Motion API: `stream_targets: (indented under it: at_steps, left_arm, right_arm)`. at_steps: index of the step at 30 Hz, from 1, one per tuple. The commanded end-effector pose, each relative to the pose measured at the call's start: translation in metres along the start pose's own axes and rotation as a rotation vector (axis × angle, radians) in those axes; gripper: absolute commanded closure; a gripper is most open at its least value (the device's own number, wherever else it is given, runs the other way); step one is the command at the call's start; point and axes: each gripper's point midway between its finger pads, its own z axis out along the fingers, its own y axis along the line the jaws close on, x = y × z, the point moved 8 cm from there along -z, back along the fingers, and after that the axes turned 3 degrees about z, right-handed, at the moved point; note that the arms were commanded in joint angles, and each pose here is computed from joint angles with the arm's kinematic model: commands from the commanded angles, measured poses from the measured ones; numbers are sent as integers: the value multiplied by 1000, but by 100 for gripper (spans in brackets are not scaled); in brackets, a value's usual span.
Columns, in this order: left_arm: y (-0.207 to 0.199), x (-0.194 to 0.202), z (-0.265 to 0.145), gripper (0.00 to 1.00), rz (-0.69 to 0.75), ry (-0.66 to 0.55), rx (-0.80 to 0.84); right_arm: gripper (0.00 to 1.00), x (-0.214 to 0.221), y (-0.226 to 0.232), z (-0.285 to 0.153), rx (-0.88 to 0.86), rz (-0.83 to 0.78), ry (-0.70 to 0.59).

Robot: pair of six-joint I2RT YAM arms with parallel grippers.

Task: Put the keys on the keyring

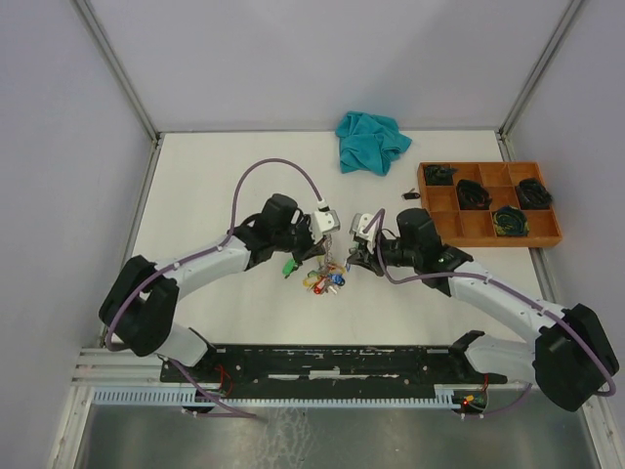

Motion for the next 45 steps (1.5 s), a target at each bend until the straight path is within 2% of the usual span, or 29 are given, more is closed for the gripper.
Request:
stream_targets:
  at_steps: [1,9,25,45]
  left_arm:
    - [-3,-18,-6,97,36,-55,-24]
    - [-22,-20,-20,97,214,-186,45]
    - [-35,-14,-18,97,332,-222,95]
    - [-40,0,-17,97,459,-236,121]
  right_arm:
    - [99,-2,-4,7,5,-3,-33]
    - [99,6,-3,21,-62,22,-34]
    - [99,7,4,32,-209,33,-54]
    - [99,9,8,34,-230,-2,-22]
